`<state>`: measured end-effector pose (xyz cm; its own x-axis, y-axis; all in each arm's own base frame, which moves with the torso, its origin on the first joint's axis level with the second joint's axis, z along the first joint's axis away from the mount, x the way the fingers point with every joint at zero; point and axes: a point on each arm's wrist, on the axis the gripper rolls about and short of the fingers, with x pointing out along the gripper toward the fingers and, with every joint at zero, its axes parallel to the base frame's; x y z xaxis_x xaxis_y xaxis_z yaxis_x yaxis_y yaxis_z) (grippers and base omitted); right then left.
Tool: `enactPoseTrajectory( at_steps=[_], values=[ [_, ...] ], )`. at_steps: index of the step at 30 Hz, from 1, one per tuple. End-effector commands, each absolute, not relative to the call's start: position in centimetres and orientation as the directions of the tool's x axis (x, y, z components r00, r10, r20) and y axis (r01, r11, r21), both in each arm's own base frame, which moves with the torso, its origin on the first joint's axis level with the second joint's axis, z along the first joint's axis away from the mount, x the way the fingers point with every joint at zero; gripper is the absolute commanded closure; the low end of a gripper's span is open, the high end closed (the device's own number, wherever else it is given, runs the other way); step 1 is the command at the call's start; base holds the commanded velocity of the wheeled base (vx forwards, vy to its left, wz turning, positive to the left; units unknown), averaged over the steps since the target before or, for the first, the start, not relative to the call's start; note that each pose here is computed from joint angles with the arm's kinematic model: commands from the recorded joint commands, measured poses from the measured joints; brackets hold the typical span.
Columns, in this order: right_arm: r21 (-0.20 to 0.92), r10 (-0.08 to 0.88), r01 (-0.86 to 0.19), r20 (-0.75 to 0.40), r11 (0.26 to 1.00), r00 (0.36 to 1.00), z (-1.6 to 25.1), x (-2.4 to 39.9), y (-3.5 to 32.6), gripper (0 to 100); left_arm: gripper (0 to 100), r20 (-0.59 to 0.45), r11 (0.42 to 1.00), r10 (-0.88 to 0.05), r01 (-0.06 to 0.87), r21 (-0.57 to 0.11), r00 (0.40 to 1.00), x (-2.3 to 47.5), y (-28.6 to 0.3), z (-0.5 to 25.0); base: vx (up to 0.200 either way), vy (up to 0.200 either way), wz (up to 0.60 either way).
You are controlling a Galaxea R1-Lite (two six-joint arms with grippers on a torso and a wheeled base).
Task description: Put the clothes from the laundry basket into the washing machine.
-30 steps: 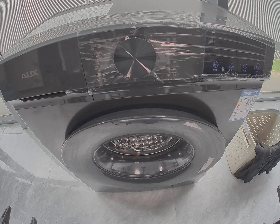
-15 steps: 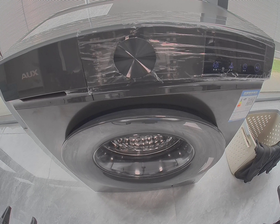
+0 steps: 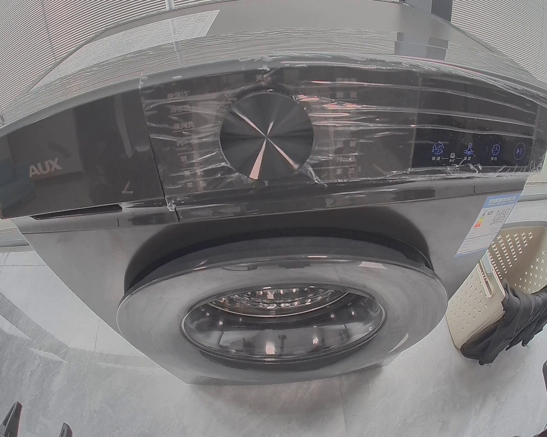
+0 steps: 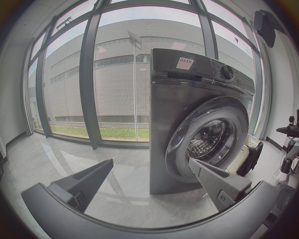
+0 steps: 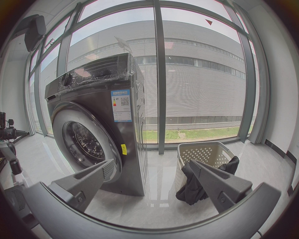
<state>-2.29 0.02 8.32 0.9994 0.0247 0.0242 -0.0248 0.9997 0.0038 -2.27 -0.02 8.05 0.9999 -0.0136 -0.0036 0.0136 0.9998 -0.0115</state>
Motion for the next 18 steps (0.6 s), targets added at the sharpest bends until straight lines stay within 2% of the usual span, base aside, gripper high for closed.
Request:
enactPoseTrajectory(
  at_steps=[1, 2, 3, 4, 5, 7, 9, 10, 11, 14, 18],
  values=[
    [0.015, 0.030, -0.034, 0.215, 0.999, 0.976, 12.4, -3.7, 0.0, 0, 0, -0.006, 1.000, -0.014, 0.014, -0.012, 1.000, -2.3, 0.0, 7.5, 0.000, 0.000, 0.00],
    [0.018, 0.036, -0.043, 0.296, 0.999, 0.954, 15.6, -4.7, -0.1, 0, 0, -0.006, 1.000, -0.014, 0.014, -0.012, 1.000, -2.3, 0.0, 7.5, 0.000, 0.000, 0.00],
    [0.011, 0.053, -0.059, 0.309, 0.998, 0.950, 17.5, -4.9, 0.0, 0, 0, -0.006, 1.000, -0.015, 0.015, -0.012, 1.000, -2.3, 0.0, 7.5, 0.000, 0.000, 0.00],
    [0.004, 0.081, -0.086, 0.303, 0.996, 0.949, 18.4, -4.9, 0.0, 0, 0, -0.006, 1.000, -0.015, 0.015, -0.011, 1.000, -2.3, 0.0, 7.5, 0.000, 0.000, 0.00],
    [-0.010, 0.160, -0.163, 0.271, 0.987, 0.949, 19.0, -4.5, 0.0, 0, 0, -0.006, 1.000, -0.014, 0.014, -0.008, 1.000, -2.3, 0.0, 7.5, 0.000, 0.000, 0.00],
    [-0.024, 0.312, -0.313, 0.179, 0.949, 0.933, 18.5, -3.7, 0.2, 0, 0, -0.006, 1.000, -0.014, 0.014, -0.008, 1.000, -2.3, 0.0, 7.5, 0.000, 0.000, 0.00],
    [0.002, 0.419, -0.420, 0.058, 0.908, 0.906, 17.5, -2.4, 0.6, 0, 0, -0.006, 1.000, -0.015, 0.015, -0.009, 1.000, -2.3, 0.0, 7.5, 0.000, 0.000, 0.00],
    [0.002, 0.419, -0.420, 0.058, 0.908, 0.906, 17.5, -2.4, 0.6, 0, 0, -0.006, 1.000, -0.015, 0.015, -0.009, 1.000, -2.3, 0.0, 7.5, 0.000, 0.000, 0.00],
    [0.052, 0.491, -0.489, -0.038, 0.870, 0.870, 16.7, -1.0, 0.8, 0, 0, -0.006, 1.000, -0.015, 0.015, -0.009, 1.000, -2.3, 0.0, 7.5, 0.000, 0.000, 0.00],
    [0.108, 0.553, -0.543, -0.139, 0.833, 0.821, 16.0, 0.8, 1.1, 0, 0, -0.006, 1.000, -0.015, 0.015, -0.011, 1.000, -2.3, 0.0, 7.5, 0.000, 0.000, 0.00],
    [0.159, 0.622, -0.601, -0.214, 0.783, 0.754, 16.1, 3.1, 1.6, 0, 0, -0.006, 1.000, -0.015, 0.015, -0.011, 1.000, -2.3, 0.0, 7.5, 0.000, 0.000, 0.00]
  ],
)
